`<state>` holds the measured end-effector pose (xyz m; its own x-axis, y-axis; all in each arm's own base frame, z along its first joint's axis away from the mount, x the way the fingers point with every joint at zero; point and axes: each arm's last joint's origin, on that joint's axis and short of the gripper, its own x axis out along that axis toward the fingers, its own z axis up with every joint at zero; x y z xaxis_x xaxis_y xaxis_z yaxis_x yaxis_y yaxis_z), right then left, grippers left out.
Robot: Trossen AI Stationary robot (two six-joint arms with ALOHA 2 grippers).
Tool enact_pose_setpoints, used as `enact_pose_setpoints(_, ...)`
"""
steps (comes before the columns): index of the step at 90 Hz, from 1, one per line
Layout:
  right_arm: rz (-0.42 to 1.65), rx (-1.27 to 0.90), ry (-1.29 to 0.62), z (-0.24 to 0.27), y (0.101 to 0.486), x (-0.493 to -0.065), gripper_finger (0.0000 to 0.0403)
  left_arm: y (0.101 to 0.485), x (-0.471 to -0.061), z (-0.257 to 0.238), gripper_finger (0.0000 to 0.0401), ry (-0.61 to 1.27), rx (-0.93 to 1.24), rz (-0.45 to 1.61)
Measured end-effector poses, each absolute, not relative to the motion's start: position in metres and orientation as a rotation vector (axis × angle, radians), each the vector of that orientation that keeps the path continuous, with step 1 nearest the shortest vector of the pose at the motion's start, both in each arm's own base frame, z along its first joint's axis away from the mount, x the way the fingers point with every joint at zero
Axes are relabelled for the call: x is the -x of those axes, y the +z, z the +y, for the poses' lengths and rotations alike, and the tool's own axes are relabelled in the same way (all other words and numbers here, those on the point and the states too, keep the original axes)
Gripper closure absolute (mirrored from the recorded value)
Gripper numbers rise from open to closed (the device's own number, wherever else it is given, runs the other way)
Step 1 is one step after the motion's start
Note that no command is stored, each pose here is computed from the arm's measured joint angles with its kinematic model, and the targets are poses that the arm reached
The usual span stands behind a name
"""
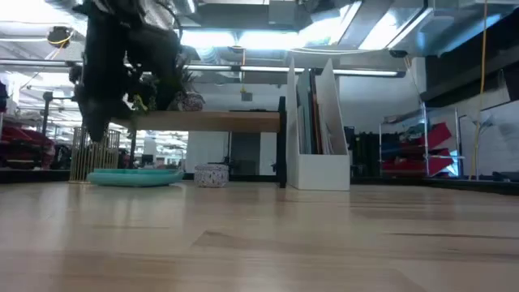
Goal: Stock shelves
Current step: Remove the gold pen organizer from under the shelf
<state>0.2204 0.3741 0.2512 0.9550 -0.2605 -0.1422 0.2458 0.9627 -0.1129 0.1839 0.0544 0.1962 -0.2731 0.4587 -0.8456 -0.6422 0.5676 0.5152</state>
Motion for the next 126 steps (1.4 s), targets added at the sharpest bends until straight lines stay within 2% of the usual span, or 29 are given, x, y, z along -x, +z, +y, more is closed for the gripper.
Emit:
enact_pose_setpoints(22, 0.156, 0.093, -0.256, 0.374, 0.251, -0.22, 0.0196, 0.181, -0.179, 0.057, 0.0282, 1.026, 0.189, 1.539)
enact_pose_setpoints(46, 0.155, 0.092, -0.257, 0.374, 0.251, -0.22, 0.0196, 0.183, -0.177, 0.04, 0.039, 0.945, 0.203, 1.615)
enact_pose_setpoints(61, 0.156, 0.097, -0.258, 0.374, 0.251, -0.22, 0.0196, 0.203, -0.18, 0.023, 0.04, 0.898, 0.206, 1.682)
enact_pose_setpoints(78, 0.151, 0.104, -0.268, 0.374, 0.251, -0.22, 0.0196, 0.244, -0.186, 0.004, 0.0401, 0.843, 0.277, 1.737)
enact_pose_setpoints(102, 0.171, 0.122, -0.222, 0.378, 0.25, -0.213, 0.0196, 0.288, -0.212, -0.029, 0.0401, 0.545, 0.571, 1.568)
enact_pose_setpoints(112, 0.159, 0.171, -0.176, 0.391, 0.25, -0.189, 0.0196, 0.3, -0.235, -0.051, 0.0401, 0.366, 0.644, 1.338)
enact_pose_setpoints(126, 0.072, 0.182, -0.214, 0.403, 0.253, -0.151, 0.0196, 0.311, -0.283, -0.083, 0.0401, 0.064, 0.73, 0.962)
